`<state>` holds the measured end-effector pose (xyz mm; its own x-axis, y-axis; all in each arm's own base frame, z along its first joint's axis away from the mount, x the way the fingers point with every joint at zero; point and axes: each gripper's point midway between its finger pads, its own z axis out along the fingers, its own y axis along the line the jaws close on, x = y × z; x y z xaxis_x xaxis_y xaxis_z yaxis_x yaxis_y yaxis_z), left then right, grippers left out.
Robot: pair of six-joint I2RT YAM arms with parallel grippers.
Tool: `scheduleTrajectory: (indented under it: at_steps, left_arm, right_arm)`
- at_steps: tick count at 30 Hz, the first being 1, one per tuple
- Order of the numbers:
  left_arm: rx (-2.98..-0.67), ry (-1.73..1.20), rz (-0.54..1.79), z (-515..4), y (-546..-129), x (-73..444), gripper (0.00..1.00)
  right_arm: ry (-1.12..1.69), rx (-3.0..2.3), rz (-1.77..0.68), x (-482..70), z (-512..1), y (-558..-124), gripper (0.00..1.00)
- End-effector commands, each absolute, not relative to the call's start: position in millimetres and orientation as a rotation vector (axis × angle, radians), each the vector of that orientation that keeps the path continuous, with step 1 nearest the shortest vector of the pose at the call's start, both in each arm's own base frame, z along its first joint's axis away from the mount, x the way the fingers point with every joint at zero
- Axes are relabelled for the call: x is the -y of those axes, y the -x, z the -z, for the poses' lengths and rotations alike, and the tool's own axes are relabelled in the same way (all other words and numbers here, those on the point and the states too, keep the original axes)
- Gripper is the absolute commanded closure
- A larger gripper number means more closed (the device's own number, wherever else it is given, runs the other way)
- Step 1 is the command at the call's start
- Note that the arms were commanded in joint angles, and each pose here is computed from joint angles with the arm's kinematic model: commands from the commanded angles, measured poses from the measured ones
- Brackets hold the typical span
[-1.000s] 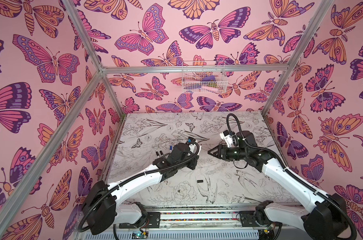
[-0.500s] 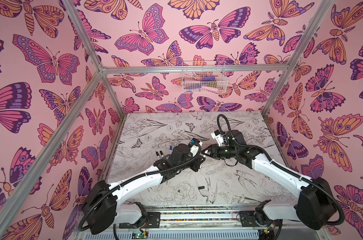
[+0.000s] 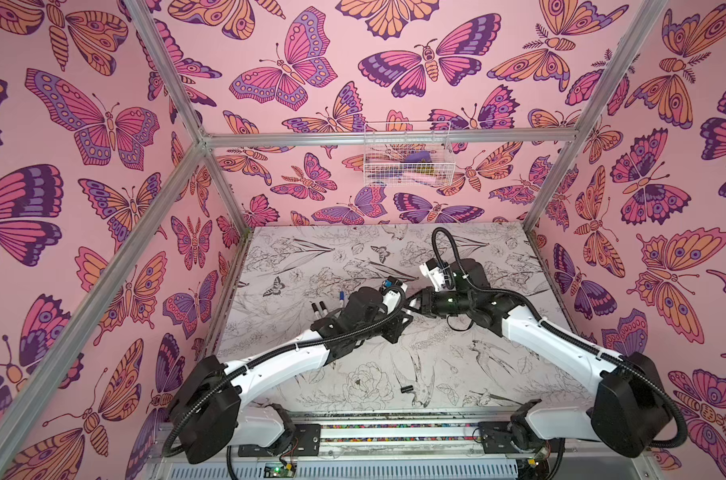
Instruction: Insert the pens into the pen caps
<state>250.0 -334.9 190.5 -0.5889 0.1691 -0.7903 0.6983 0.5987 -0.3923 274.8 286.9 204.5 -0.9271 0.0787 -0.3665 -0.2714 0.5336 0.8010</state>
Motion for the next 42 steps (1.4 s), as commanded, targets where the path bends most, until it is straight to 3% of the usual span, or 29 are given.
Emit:
scheduleTrajectory:
  at_steps: [1,3,5,10,18,21,26,34,42]
  left_arm:
    - [-2.054,-0.675,0.944,-205,-255,339,1.0]
    - [-2.063,-0.583,0.922,-208,-264,326,1.0]
    - [-2.103,-0.414,0.857,-201,-281,299,1.0]
    - [-2.15,0.055,0.717,-182,-307,209,1.0]
    - [-2.095,0.23,0.698,-188,-305,168,1.0]
    - [-2.074,0.258,0.721,-196,-305,166,1.0]
    - [-2.032,0.273,0.753,-210,-302,164,1.0]
    - [-2.016,0.259,0.737,-219,-296,159,1.0]
    - [-2.086,0.246,0.723,-201,-287,159,1.0]
  right_arm:
    - [0.236,-2.372,-1.372,-291,-226,-269,0.8]
    - [0.321,-2.393,-1.379,-287,-226,-250,0.59]
    - [0.388,-2.426,-1.322,-274,-219,-230,0.49]
    - [0.647,-2.595,-1.06,-243,-164,-161,0.43]
    - [1.232,-2.908,-0.425,-225,-55,-70,0.41]
    - [1.306,-2.986,-0.195,-218,-33,-68,0.47]
    - [1.454,-2.955,-0.027,-226,-7,-55,0.48]
    - [1.524,-2.841,-0.052,-253,1,-65,0.55]
    - [1.225,-2.767,-0.347,-279,-44,-104,0.56]
